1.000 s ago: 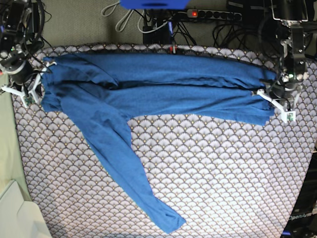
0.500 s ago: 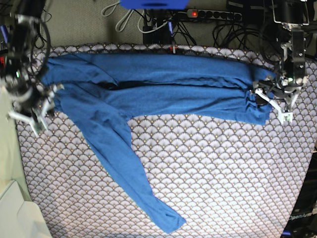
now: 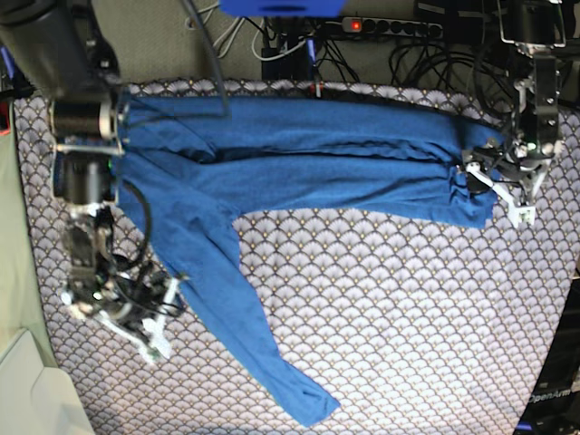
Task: Fold the T-shirt properly
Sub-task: 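Release with the right gripper, move it to the shirt's side and grasp, then lift the grasped cloth with the right gripper and lay it across the shirt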
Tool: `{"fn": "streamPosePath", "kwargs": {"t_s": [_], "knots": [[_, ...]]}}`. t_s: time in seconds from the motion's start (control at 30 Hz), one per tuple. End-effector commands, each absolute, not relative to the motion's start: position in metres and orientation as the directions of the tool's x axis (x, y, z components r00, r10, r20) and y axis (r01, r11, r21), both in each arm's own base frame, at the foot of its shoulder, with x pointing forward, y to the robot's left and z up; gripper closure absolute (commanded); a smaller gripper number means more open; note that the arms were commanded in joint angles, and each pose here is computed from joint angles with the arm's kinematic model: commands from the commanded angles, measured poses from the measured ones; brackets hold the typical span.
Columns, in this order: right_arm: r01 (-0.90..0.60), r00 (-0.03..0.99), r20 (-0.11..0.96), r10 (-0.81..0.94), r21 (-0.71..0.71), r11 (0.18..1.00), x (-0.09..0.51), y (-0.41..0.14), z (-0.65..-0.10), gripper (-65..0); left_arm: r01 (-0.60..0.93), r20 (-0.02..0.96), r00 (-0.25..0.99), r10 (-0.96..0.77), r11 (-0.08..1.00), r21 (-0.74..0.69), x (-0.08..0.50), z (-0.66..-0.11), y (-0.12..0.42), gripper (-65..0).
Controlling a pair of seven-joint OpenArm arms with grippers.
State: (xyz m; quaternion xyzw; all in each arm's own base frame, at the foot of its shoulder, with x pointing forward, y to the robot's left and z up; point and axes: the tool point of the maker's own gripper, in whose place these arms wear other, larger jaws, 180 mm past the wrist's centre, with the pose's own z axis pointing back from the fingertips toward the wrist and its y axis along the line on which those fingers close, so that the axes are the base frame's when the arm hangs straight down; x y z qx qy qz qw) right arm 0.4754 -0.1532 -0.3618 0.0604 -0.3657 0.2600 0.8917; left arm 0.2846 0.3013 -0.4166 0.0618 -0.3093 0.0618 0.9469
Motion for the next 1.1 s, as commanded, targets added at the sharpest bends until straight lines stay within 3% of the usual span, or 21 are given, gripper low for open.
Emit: {"fn": "streamPosePath", "kwargs": {"t_s": [0.0,0.27,1.07], "knots": [[-0.508,0.561,0.724,0.401,-0.082,0.858,0.490,-0.151,-0.346,-25.9,-0.158,0.615,0.786,0.067,0.983,0.095,0.292,-0.406,0.308,-47.2],[-0.527,0.529,0.790,0.312,0.018,0.850,0.498,-0.123,-0.364,-26.0,-0.165,0.618,0.783,0.075,0.982,0.089,0.292,-0.406,0.308,-47.2],[-0.387,0.499,0.839,0.215,-0.006,0.922,0.504,-0.143,-0.373,-25.9,-0.164,0.631,0.772,0.076,0.983,0.083,0.300,-0.402,0.305,-47.2]]}}
